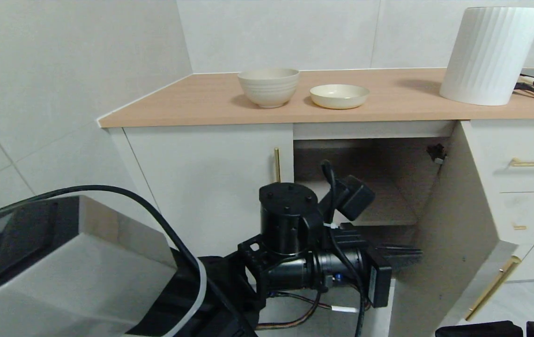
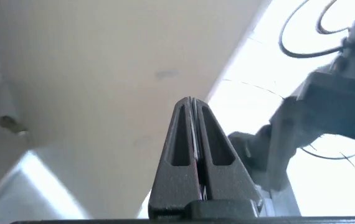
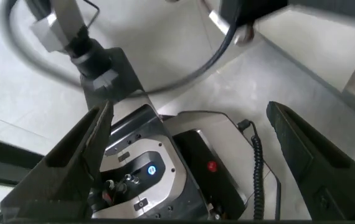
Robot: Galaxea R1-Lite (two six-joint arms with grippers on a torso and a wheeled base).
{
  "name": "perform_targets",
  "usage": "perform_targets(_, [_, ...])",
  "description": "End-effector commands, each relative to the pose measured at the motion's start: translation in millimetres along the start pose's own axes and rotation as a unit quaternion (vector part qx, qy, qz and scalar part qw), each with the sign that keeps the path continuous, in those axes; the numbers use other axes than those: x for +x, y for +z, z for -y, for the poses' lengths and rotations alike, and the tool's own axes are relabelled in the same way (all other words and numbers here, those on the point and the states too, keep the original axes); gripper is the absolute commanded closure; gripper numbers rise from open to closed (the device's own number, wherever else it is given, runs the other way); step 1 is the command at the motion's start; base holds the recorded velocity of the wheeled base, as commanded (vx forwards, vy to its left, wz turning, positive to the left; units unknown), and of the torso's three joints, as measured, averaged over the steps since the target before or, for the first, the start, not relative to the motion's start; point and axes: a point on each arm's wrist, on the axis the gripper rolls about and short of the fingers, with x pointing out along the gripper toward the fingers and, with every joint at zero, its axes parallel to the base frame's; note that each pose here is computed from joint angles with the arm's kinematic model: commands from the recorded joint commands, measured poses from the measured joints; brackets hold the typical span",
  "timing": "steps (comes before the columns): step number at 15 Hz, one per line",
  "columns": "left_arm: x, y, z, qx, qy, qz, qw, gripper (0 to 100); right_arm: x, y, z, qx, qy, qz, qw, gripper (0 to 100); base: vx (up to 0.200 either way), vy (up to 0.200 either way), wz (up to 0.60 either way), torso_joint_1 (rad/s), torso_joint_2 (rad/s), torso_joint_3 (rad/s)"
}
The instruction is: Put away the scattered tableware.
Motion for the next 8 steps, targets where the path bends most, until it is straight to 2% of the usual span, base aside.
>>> perform_targets(1, [-10.6,8.7,-6.8,0.002,0.016,0.011,0.9998,100,-2.5,0.2,-1.1,-0.002,0.002,0.005,1.0,0,0.0,0.0,0.0,0.0,0.0,0.0])
perform_targets(2, [-22.9,12.1,-20.0,0.0,0.044,0.017,0.9989,100,-0.8,0.7,-0.5,-0.001,-0.001,0.003,1.0,0,0.0,0.0,0.0,0.0,0.0,0.0])
perform_targets(4, [-39.5,22.5,-25.2,0.002,0.081,0.035,0.9961,100,2.1,0.9,1.0,0.001,-0.009,-0.001,1.0,0,0.0,0.0,0.0,0.0,0.0,0.0])
perform_targets(6, [-67.7,33.1,-21.2,0.004,0.104,0.045,0.9936,100,7.5,2.7,3.6,0.003,-0.035,-0.003,0.999,0,0.0,0.0,0.0,0.0,0.0,0.0])
perform_targets(8, [-101.5,42.2,-10.7,0.001,0.128,0.049,0.9905,100,11.6,5.8,5.2,0.004,-0.053,-0.003,0.999,0,0.0,0.0,0.0,0.0,0.0,0.0])
